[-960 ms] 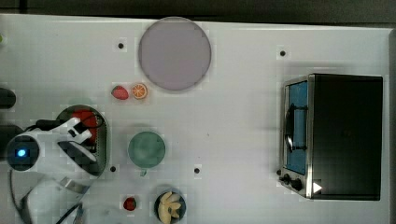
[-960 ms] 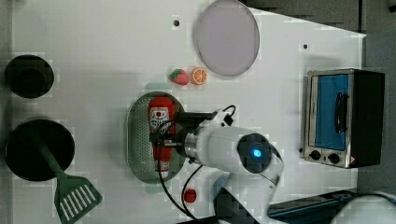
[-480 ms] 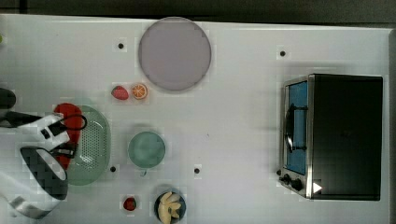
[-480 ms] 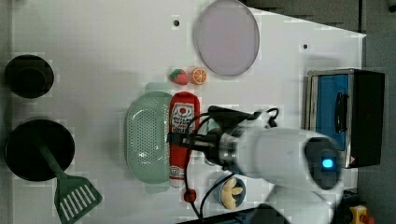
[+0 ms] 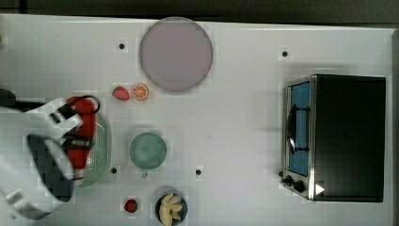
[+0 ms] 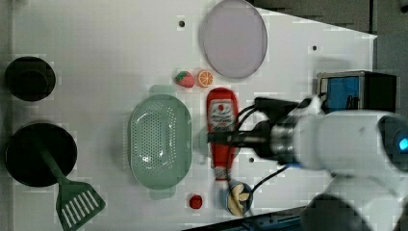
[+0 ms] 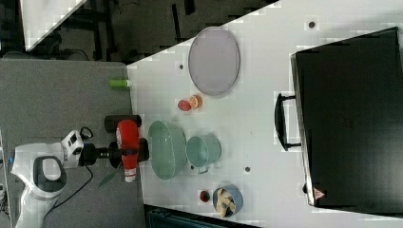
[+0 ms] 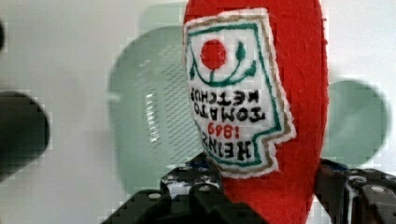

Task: Pick ketchup from strainer and place it on the table

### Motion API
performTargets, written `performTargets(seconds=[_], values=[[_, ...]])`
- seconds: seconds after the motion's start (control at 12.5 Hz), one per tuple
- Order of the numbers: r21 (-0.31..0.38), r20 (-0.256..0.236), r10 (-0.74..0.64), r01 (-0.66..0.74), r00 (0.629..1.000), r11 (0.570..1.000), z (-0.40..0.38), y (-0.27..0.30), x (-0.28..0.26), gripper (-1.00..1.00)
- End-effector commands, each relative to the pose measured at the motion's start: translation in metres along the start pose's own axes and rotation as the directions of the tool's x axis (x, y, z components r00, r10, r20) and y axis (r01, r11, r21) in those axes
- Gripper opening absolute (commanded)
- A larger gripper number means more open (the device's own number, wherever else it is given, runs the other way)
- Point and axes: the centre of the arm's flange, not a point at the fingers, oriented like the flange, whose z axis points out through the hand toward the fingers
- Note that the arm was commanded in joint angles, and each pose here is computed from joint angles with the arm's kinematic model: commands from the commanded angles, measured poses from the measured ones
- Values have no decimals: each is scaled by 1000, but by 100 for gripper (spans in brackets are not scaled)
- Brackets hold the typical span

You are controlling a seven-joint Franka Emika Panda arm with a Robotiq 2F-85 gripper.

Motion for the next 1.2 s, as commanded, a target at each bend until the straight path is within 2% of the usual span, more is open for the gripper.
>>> performTargets(seconds=[0.08,0.32,0.56,0.72,0.88,1.04,1.2], values=[[11,-79,-20,21,997,1000,-46,83,52,13],[-8,-113,-64,63,992,998,-67,157,78,13],[-15,-114,-84,83,990,996,-70,236,100,13],[-13,-108,-41,40,993,999,-68,284,106,13],[-9,-79,22,-22,997,1000,-53,319,105,13],[-9,-28,55,-56,998,998,-25,338,95,13],[-8,-13,70,-70,997,997,8,346,88,13]])
